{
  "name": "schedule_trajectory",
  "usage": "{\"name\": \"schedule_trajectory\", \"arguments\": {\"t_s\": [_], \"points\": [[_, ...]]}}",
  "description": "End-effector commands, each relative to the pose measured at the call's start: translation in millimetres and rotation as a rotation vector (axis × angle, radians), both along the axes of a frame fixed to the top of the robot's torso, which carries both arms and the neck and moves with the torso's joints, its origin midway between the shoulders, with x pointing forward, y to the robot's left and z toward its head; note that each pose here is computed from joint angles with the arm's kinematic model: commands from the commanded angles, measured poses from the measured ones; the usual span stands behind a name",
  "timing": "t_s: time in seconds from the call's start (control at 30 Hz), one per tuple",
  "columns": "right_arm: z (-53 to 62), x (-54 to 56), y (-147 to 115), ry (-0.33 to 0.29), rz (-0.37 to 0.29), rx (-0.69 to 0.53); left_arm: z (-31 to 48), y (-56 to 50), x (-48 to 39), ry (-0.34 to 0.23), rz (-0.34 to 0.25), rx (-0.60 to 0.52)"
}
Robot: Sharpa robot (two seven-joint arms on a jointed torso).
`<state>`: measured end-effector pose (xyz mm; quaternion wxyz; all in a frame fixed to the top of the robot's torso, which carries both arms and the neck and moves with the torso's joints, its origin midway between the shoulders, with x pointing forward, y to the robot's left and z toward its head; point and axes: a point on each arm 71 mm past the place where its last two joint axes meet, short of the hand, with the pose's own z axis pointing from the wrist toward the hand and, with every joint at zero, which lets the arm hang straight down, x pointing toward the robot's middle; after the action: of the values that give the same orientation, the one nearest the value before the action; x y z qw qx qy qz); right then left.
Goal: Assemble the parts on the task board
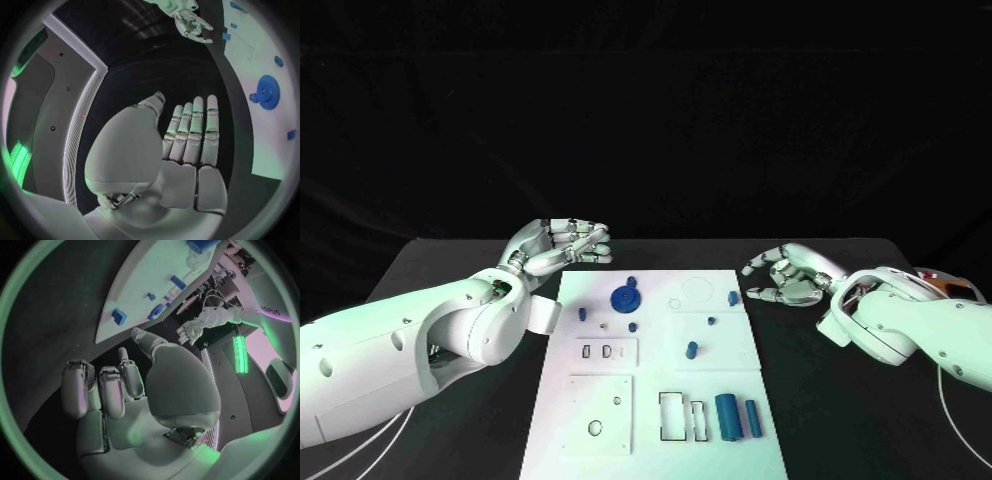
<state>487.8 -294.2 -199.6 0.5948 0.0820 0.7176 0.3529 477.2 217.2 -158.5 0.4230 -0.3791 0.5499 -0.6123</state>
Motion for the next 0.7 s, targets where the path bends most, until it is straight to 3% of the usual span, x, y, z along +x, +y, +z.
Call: {"name": "schedule_trajectory", "arguments": {"t_s": [0.03,0.7], "points": [[-5.7,-0.4,3,-0.006,0.018,-0.027,1.1,-2.5,-0.7,-0.004,-0.021,-0.012],[-33.0,0.9,19,0.028,0.02,-0.063,1.1,-1.8,-0.8,-0.004,-0.02,-0.012]]}}
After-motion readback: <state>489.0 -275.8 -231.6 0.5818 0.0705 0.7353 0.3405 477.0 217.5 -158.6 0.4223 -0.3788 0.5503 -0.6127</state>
